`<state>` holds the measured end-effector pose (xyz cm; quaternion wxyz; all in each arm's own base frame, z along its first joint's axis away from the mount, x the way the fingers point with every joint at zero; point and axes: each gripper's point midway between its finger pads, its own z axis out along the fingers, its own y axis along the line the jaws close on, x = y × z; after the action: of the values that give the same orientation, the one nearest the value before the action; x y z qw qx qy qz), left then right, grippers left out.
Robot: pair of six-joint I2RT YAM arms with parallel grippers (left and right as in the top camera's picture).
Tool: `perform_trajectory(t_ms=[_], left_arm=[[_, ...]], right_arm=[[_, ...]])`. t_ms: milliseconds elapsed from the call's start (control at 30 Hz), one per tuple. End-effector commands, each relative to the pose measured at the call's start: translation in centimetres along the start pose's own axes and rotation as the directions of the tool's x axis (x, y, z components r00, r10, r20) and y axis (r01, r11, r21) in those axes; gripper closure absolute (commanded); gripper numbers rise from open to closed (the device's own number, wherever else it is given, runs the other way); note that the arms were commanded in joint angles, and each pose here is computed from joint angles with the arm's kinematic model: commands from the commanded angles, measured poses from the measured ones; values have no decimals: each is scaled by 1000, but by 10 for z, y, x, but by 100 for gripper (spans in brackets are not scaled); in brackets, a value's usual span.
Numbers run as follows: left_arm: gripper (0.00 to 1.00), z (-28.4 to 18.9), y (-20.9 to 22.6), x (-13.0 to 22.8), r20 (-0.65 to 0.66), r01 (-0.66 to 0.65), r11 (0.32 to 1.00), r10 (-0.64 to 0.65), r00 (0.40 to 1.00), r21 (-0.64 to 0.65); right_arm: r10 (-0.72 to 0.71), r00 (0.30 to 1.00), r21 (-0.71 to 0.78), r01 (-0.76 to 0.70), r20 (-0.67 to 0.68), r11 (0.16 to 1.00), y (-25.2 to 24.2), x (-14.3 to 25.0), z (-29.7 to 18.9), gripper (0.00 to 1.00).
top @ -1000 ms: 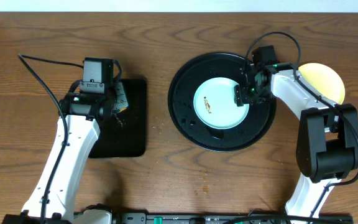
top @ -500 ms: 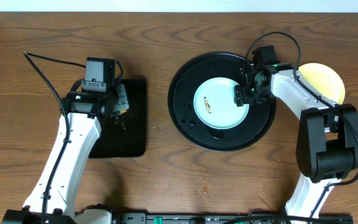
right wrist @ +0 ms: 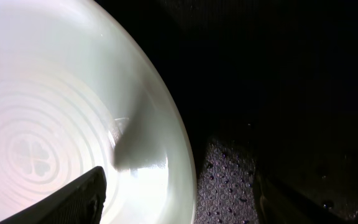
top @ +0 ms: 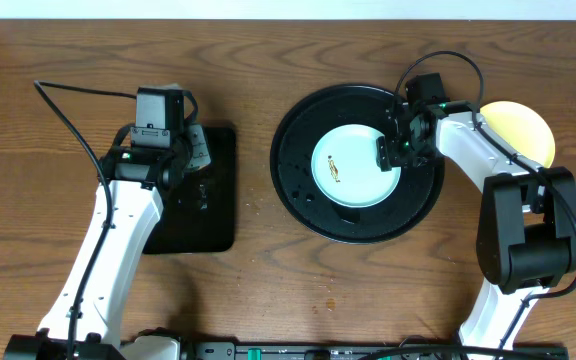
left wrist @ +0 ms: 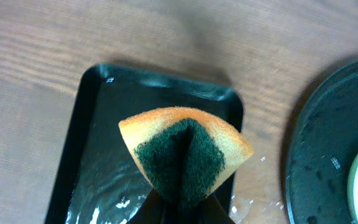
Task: Clean dirty plates on tray and stack at the side
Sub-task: 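Lift the sponge from the black tray with the left gripper, then scrub the pale blue plate with the sponge in the left gripper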
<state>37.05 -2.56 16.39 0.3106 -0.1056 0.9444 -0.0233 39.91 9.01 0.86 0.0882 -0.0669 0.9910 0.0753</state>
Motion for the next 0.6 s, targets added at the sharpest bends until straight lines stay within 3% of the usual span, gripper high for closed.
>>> perform_trajectory(t_ms=[0, 300, 433, 467, 567], left_arm=[[93, 1, -7, -8, 26, -2, 1000, 1, 1000, 30], [92, 15, -8, 7, -47, 21, 999, -20, 999, 32], [93, 25, -44, 23, -173, 48, 975, -10, 985, 216], [93, 26, -51, 24, -200, 54, 968, -4, 980, 246], [93, 30, -71, 19, -239, 44, 958, 26, 971, 283]], right_arm=[[0, 1000, -5, 0, -10, 1000, 2, 3, 2, 27], [0, 1000, -5, 0, -9, 1000, 2, 3, 2, 26], [0, 1000, -5, 0, -7, 1000, 2, 3, 2, 29], [0, 1000, -6, 0, -5, 1000, 2, 2, 2, 34], [-1, 1000, -8, 1, -3, 1000, 3, 2, 2, 74]])
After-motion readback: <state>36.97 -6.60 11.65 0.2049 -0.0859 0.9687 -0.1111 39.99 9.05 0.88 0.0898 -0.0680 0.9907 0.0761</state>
